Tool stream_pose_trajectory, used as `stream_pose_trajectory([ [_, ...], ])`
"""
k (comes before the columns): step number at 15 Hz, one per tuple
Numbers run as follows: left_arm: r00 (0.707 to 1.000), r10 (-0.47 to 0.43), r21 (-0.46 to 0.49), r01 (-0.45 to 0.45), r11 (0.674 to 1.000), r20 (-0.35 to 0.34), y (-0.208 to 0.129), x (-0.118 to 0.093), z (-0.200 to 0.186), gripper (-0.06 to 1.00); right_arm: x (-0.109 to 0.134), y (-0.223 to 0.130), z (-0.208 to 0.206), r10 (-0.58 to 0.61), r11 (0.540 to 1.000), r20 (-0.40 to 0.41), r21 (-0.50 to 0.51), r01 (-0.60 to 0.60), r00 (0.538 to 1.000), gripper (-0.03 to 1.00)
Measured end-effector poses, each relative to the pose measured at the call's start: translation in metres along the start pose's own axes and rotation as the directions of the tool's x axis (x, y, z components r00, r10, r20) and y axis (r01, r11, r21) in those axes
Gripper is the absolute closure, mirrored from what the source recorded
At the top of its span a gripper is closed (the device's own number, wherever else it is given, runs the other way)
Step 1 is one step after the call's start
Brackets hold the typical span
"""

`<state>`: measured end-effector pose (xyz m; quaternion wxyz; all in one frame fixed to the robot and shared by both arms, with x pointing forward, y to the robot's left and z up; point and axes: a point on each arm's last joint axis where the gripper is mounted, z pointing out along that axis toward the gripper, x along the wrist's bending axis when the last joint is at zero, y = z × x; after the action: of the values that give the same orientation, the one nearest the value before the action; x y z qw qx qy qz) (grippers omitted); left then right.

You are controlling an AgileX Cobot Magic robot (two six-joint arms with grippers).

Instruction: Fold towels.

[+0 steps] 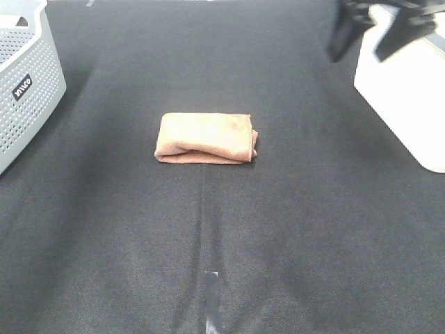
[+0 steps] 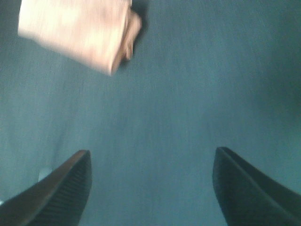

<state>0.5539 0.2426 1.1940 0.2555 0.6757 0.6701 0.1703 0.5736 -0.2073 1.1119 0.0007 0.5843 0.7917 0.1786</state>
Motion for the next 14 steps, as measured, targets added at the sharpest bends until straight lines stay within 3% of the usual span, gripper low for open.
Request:
stream_pose_trajectory([
  [5, 0.998, 0.061, 0.058, -0.059, 0.997, -0.027, -0.117, 0.022, -0.048, 0.25, 0.019, -0.117, -0.056, -0.016, 0.997, 0.023, -0.069, 0.018, 1.000, 0.28],
  [8, 0.997, 0.072, 0.050, -0.070, 0.996, -0.037, -0.190, 0.036, -0.062, 0.25, 0.024, -0.186, -0.059, -0.022, 0.995, 0.026, -0.098, 0.025, 0.999, 0.28],
  [11, 0.997, 0.071, -0.006, -0.071, 0.997, -0.032, -0.255, 0.048, -0.067, 0.25, 0.027, -0.247, -0.057, -0.039, 0.983, 0.034, -0.181, 0.045, 0.999, 0.28],
  [14, 0.997, 0.069, -0.130, -0.071, 0.989, -0.018, -0.301, 0.056, -0.075, 0.25, 0.029, -0.298, -0.056, -0.065, 0.947, 0.067, -0.309, 0.083, 0.996, 0.28],
])
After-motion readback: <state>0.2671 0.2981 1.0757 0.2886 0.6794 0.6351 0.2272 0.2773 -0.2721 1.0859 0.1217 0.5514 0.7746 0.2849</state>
